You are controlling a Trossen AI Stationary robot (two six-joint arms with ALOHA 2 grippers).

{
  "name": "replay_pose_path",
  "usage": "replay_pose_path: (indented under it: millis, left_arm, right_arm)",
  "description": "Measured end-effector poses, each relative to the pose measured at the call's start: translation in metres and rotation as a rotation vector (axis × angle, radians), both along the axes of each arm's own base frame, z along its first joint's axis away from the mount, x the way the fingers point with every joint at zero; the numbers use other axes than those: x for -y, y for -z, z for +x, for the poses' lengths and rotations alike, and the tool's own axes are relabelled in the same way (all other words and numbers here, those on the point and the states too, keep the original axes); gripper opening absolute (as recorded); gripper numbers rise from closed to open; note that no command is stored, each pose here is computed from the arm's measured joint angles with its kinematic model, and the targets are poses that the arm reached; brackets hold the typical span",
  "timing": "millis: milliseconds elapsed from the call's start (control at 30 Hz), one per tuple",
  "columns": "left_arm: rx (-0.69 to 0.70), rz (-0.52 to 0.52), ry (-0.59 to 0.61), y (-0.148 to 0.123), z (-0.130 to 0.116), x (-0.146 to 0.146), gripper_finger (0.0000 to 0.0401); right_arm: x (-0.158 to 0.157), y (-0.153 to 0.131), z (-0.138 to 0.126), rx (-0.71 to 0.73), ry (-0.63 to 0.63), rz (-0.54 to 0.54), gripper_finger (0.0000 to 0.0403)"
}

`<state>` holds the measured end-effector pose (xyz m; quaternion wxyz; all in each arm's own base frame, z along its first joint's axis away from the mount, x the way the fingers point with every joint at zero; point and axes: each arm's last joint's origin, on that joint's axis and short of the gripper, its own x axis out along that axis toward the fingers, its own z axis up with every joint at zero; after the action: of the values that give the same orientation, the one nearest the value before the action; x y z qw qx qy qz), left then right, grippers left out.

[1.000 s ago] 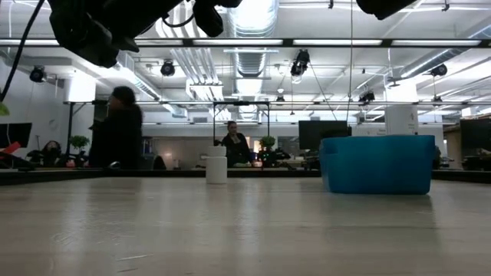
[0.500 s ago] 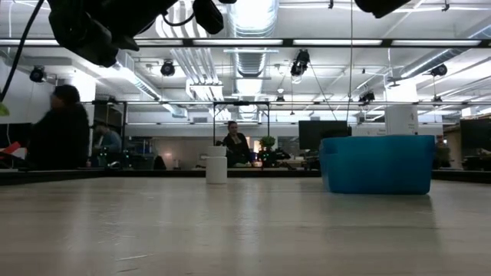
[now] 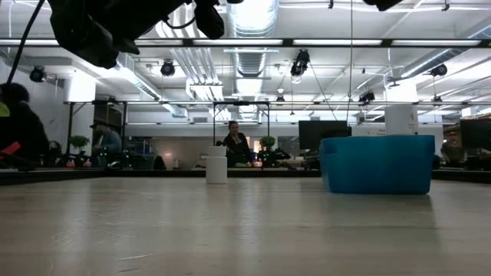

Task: Pick and place pill bottles into a basket
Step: Put the white medicine bottle into the blue bin

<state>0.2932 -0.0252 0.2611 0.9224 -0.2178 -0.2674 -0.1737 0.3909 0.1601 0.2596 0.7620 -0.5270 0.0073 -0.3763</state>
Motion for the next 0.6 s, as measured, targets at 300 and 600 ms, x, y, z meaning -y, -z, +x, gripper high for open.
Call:
replay_pose_path:
  millis: [300,600]
  left_arm:
    - [-0.064,0.031,0.014,0.005,0.0,-0.008,0.0152]
    - [-0.327,0.234,0.062,0.002,-0.002,-0.01,0.0152]
  right_arm:
    - [-0.021,-0.021,-0.019,-0.057,0.025,0.078,0.0292]
    - [-0.043,-0.048,-0.058,-0.063,-0.028,0.16,0.0289]
